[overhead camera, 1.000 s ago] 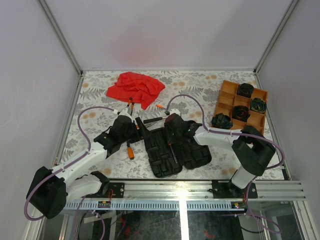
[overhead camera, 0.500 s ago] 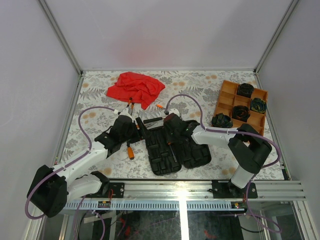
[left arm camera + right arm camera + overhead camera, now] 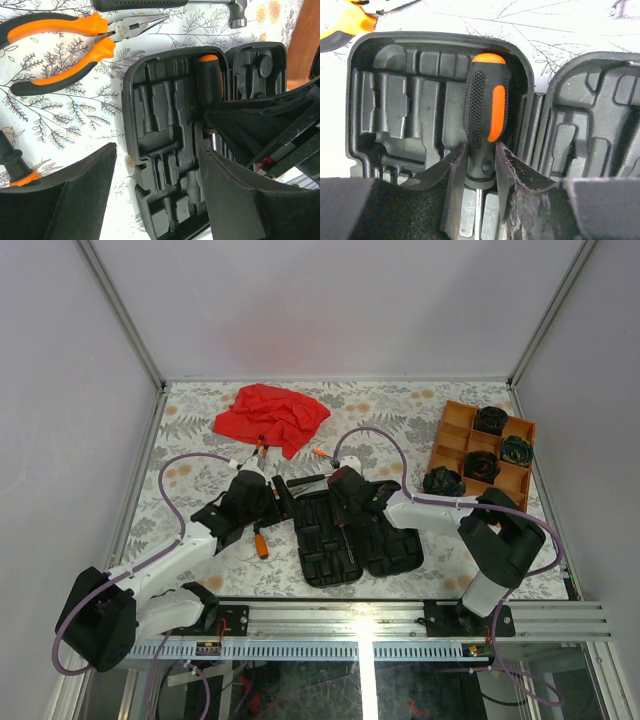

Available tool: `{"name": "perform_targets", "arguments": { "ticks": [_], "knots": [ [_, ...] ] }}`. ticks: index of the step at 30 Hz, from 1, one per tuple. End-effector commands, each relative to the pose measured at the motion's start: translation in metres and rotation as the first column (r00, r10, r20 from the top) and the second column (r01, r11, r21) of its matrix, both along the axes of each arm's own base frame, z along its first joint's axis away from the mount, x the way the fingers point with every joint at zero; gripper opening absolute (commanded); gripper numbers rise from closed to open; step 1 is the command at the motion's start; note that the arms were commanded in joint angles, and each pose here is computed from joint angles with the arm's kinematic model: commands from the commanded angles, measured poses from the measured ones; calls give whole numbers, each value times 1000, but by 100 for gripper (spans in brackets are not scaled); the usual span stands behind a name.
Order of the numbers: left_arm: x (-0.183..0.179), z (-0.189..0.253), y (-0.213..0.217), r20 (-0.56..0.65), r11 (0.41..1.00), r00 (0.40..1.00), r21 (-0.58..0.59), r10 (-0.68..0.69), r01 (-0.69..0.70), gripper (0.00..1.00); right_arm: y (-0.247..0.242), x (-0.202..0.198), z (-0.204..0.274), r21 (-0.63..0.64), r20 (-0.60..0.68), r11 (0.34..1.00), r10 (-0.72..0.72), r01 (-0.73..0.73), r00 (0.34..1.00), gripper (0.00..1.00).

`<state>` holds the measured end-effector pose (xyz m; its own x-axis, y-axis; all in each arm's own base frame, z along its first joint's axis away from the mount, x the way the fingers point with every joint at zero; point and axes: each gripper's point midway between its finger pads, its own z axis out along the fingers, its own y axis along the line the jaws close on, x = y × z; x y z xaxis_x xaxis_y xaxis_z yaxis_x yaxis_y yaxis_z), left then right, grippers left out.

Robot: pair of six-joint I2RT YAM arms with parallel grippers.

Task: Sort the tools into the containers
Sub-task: Place the screwdriver in the storage box.

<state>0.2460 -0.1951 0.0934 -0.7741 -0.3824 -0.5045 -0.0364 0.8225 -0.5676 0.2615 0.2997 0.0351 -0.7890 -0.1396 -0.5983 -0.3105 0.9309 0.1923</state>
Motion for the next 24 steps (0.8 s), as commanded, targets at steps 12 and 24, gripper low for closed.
{"name": "perform_targets", "arguments": {
  "ticks": [12, 24],
  "knots": [
    [6, -11, -9, -9, 999, 999, 7, -46, 46, 64, -14, 6, 57, 51, 129, 998, -47, 41, 991, 43],
    [8, -29, -20, -50, 997, 995, -8, -82, 82, 46, -30, -17, 45, 53, 103, 999, 1, -7, 995, 37]
  ]
}}
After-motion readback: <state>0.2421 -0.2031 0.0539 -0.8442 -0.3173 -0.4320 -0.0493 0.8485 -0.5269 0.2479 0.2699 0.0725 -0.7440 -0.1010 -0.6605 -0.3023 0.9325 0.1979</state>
